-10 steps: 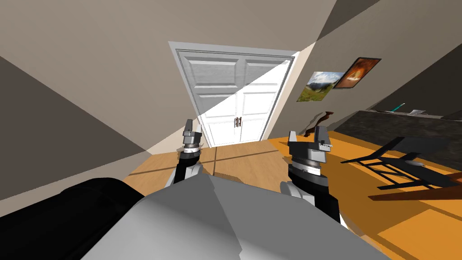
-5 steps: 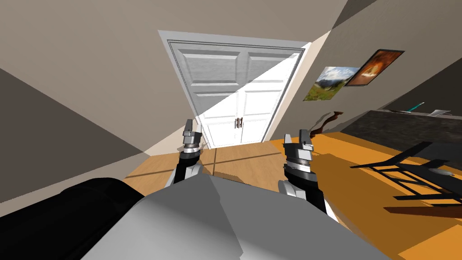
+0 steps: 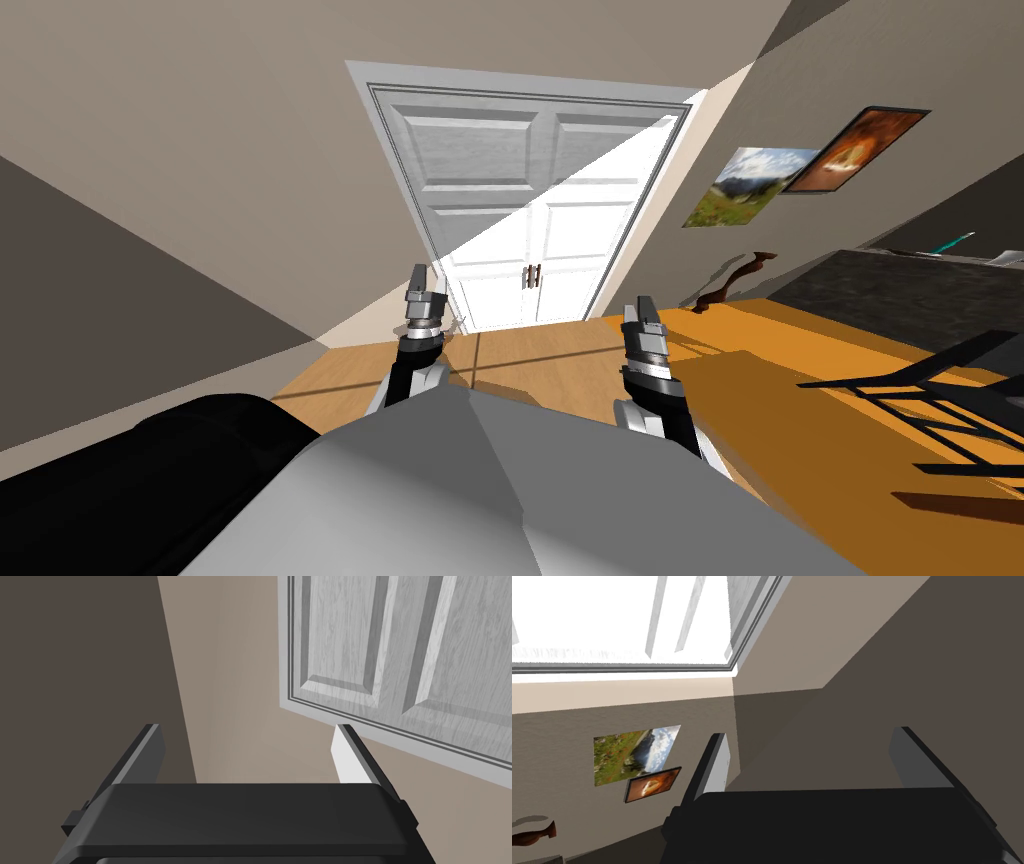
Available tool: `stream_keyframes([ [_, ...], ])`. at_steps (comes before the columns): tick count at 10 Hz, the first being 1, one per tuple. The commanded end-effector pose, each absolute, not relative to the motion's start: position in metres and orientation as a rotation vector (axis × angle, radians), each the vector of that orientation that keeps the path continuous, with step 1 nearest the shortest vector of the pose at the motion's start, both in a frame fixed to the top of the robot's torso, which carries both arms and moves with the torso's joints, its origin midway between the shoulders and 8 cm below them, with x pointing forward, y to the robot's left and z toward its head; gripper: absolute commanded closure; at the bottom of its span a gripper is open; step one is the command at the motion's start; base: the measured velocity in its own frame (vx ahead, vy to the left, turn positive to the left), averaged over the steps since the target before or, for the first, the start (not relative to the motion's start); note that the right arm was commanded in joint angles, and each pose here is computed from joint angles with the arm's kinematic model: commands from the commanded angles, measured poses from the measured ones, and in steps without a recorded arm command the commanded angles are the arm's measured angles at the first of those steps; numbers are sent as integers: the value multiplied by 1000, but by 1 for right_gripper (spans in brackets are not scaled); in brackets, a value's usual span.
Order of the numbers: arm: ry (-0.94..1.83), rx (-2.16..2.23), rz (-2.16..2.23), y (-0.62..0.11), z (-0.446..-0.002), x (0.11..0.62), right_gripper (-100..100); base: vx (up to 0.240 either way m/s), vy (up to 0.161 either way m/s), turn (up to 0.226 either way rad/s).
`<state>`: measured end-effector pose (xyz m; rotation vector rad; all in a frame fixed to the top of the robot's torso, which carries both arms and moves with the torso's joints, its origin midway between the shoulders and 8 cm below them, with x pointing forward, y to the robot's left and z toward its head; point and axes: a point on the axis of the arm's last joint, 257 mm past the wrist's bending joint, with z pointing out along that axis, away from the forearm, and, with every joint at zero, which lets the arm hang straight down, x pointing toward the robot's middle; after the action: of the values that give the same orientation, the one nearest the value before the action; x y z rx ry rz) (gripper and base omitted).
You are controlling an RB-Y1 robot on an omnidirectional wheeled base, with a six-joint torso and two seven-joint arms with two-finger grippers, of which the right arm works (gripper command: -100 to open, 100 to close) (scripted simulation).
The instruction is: Pull the door open
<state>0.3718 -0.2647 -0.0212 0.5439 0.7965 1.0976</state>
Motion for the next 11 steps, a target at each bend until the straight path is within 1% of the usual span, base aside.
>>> stream_keyframes([
  [1,834,525,1045,-266,-35,377,-100,138,26,37],
  [11,1009,424,798,-273,-106,402,-100,99,16,24],
])
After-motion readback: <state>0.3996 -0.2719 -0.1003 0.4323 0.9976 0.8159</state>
